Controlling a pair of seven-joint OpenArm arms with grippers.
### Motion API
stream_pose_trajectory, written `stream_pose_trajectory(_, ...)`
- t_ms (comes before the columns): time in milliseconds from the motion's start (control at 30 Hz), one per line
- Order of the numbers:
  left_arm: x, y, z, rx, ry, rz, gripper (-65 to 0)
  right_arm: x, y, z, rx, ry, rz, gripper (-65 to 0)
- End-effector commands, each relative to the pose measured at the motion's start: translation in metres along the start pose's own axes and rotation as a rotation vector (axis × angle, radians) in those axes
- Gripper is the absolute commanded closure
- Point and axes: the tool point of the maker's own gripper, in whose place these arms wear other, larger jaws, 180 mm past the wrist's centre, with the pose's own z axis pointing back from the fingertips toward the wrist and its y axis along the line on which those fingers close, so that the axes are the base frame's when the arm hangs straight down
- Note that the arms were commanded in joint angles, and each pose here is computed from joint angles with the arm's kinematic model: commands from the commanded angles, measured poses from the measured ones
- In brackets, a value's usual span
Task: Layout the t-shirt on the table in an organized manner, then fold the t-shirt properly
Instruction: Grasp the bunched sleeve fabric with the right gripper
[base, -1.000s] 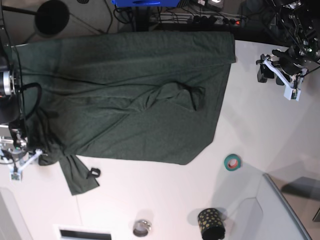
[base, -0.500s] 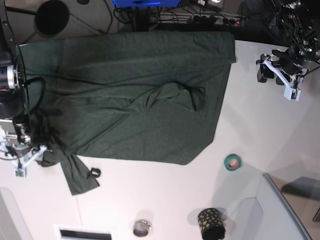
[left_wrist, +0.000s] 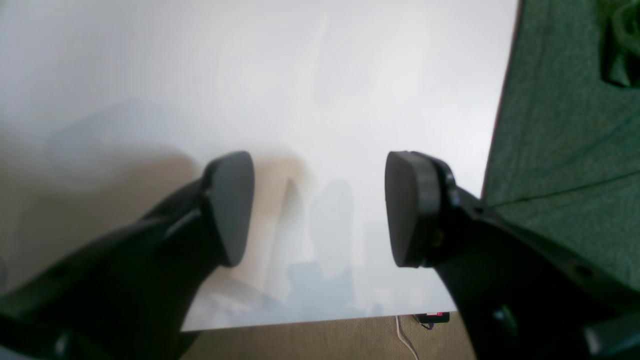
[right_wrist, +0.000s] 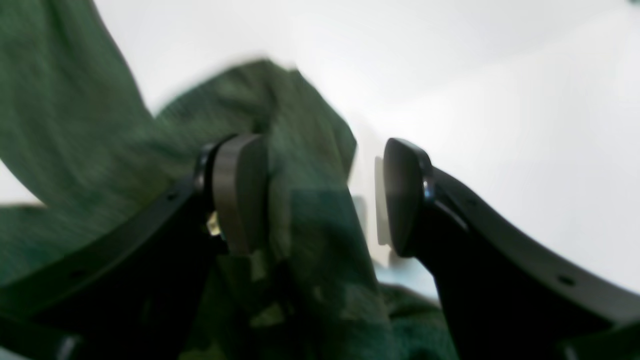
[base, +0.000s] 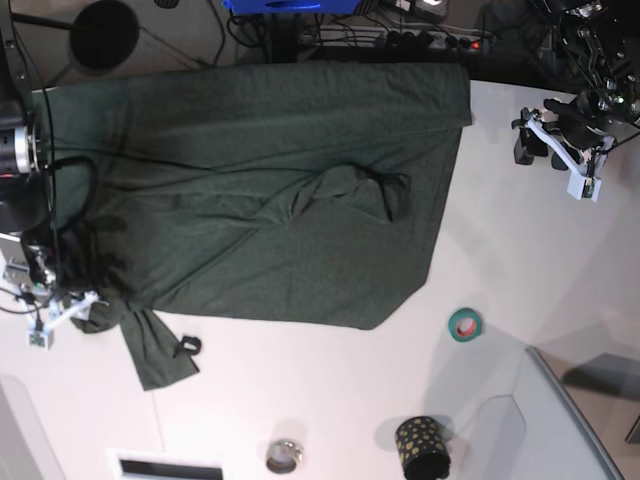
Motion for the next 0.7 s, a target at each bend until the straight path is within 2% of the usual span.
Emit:
stream_pose_trajectory(0, 0.012, 0.005, 0.004, 0.007, -0.037, -0.018, -39.7, 0.029, -0.007, 0.001, -0.011, -0.068, -0.007, -34.8)
stream_pose_trajectory(67, 0.012, 0.003, 0.003, 0.004, -0.037, -0.015, -39.7, 0.026, -0.007, 0.001, -0.01, -0.064, -0.006, -33.9)
stream_pose_trajectory(100, 0.012, 0.003, 0.003, 0.004, -0.037, -0.015, -39.7, 0.025, -0.008, 0.001, -0.01, -0.061, -0.005, -30.5)
stream_pose_trajectory(233, 0.01, 0.004, 0.004, 0.005, -0.034, -0.014, -39.7, 0.026, -0.007, 0.001, -0.009, -0.064, -0.01, 0.0)
stream_pose_trajectory(333, 0.009, 0.005, 0.004, 0.009, -0.033, -0.012, -39.7, 0.034, -0.005, 0.002, -0.002, -0.086, -0.008, -0.9)
stream_pose_trajectory(467, 0.009, 0.005, 0.004, 0.009, -0.033, -0.012, -39.7, 0.065, -0.002, 0.008, 0.013, -0.16, 0.005, 0.0)
stream_pose_trajectory(667, 0.009, 0.003, 0.004, 0.005, -0.032, -0.015, -39.7, 0.089, 0.001, 0.014, 0.026, -0.203, 0.015, 0.0)
